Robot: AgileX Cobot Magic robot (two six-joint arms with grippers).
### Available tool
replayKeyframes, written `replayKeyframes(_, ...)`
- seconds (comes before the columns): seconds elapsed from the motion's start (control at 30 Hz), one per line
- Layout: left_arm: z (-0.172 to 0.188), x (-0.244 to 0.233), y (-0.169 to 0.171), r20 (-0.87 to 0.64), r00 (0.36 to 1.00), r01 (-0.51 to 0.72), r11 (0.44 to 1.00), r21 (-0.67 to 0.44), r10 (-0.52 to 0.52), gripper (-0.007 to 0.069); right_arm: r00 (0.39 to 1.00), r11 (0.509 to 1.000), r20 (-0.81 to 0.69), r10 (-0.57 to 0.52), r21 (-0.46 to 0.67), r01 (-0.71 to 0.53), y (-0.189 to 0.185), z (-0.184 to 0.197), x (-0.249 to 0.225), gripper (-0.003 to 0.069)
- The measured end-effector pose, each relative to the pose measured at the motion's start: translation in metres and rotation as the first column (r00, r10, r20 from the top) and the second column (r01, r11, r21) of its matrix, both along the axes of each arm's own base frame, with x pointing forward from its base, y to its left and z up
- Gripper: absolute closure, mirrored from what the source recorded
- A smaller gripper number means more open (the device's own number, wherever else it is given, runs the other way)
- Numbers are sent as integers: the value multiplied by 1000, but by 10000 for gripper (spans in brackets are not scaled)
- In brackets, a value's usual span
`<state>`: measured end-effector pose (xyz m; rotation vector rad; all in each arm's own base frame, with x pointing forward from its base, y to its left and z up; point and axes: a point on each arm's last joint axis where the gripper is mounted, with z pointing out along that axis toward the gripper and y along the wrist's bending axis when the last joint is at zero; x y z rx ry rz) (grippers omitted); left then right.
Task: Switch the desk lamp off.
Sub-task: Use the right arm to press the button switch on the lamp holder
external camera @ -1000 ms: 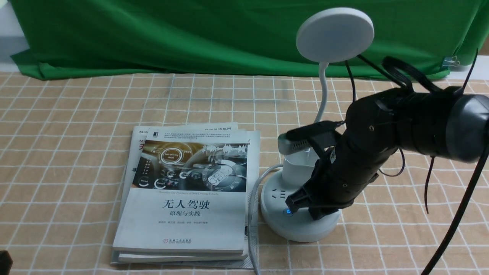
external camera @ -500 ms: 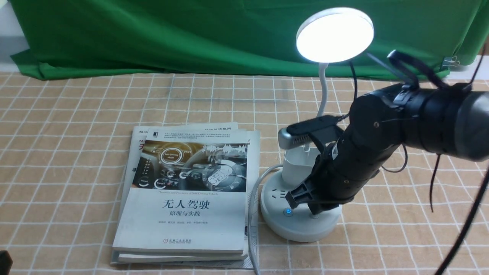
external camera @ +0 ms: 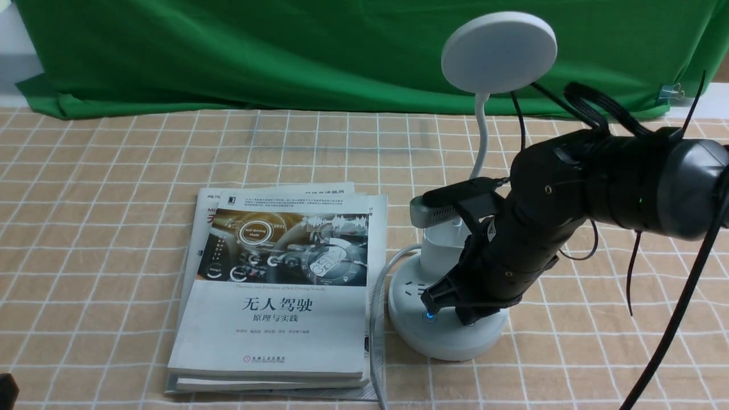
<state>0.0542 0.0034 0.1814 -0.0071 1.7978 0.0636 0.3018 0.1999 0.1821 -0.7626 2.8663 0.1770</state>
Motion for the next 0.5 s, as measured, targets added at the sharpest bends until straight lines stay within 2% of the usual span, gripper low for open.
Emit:
replayKeyframes(0.3,0,0,0,0,1000,0,1000,0,0,621,999,999,50,6,32,-8,-2,22,-7,623)
replayKeyframes(0.5,0,0,0,0,1000,0,1000,0,0,621,1000,1000,28,8,18,-8,0,12,-6,623)
